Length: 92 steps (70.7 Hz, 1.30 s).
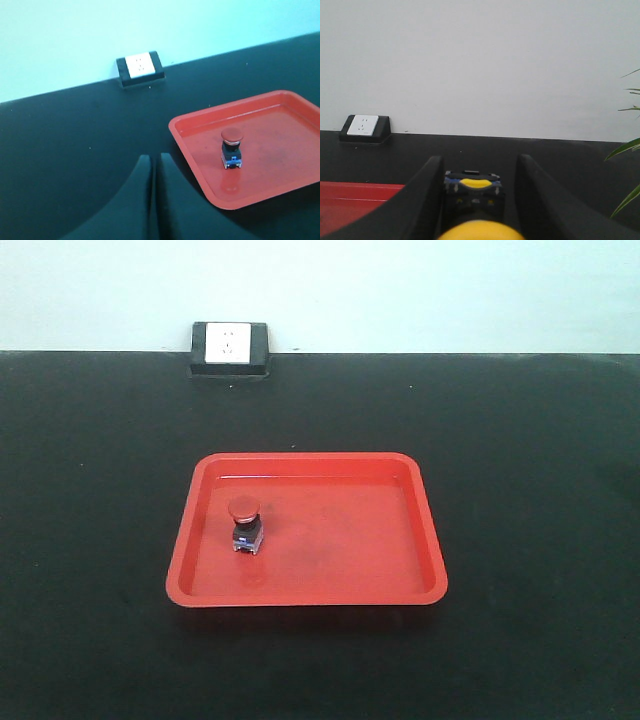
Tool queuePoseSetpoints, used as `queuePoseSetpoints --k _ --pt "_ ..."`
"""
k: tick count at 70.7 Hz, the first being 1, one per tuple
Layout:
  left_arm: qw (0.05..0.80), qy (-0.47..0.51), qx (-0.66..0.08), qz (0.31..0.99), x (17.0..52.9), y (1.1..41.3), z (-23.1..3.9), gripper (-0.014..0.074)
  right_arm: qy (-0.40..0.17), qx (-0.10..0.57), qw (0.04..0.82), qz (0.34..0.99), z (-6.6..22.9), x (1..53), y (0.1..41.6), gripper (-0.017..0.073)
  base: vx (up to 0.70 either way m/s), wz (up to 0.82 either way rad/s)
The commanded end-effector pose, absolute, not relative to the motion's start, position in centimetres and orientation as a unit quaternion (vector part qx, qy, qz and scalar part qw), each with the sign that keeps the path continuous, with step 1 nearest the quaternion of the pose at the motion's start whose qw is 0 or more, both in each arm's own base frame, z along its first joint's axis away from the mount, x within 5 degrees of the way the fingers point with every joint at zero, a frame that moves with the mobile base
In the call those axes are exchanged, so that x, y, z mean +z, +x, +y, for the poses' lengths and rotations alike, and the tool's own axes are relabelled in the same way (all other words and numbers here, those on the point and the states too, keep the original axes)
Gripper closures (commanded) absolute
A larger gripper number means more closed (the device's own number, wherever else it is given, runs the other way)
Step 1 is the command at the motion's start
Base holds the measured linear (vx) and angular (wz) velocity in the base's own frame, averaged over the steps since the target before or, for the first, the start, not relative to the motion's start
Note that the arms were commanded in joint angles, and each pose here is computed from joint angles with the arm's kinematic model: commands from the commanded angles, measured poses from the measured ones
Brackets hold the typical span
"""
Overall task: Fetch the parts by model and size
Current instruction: 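Lift the left gripper up and back away from the tray, then move the right gripper with the yellow-capped button down into the tray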
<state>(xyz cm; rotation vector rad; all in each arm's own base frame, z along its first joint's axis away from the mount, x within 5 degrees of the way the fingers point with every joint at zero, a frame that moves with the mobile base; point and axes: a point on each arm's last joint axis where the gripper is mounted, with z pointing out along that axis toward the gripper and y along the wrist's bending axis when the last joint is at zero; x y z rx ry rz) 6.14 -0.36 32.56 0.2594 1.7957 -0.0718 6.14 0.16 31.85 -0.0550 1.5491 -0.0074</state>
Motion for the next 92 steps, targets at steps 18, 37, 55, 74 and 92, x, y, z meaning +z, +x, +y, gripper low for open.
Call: queuePoseSetpoints --k 18,37,55,74,92 --pt "0.66 0.112 -0.041 0.742 33.1 4.8 0.2 0.06 -0.081 0.067 0.739 0.666 1.9 34.1 8.7 0.0568 0.0 0.0" --pt "0.659 0.112 -0.041 0.742 33.1 4.8 0.2 0.06 -0.136 0.105 0.67 0.722 5.1 35.7 14.5 0.0564 0.0 0.0" --pt "0.659 0.112 -0.041 0.742 33.1 4.8 0.2 0.06 -0.196 0.124 0.562 0.794 10.5 35.0 21.0 0.0563 0.0 0.0" --pt "0.659 0.112 -0.041 0.742 33.1 4.8 0.2 0.06 -0.1 0.137 0.434 0.885 13.9 34.0 28.3 0.0563 0.0 0.0" --pt "0.659 0.112 -0.041 0.742 33.1 4.8 0.2 0.06 -0.061 0.089 0.319 0.942 16.5 31.6 34.2 0.0563 0.0 0.0"
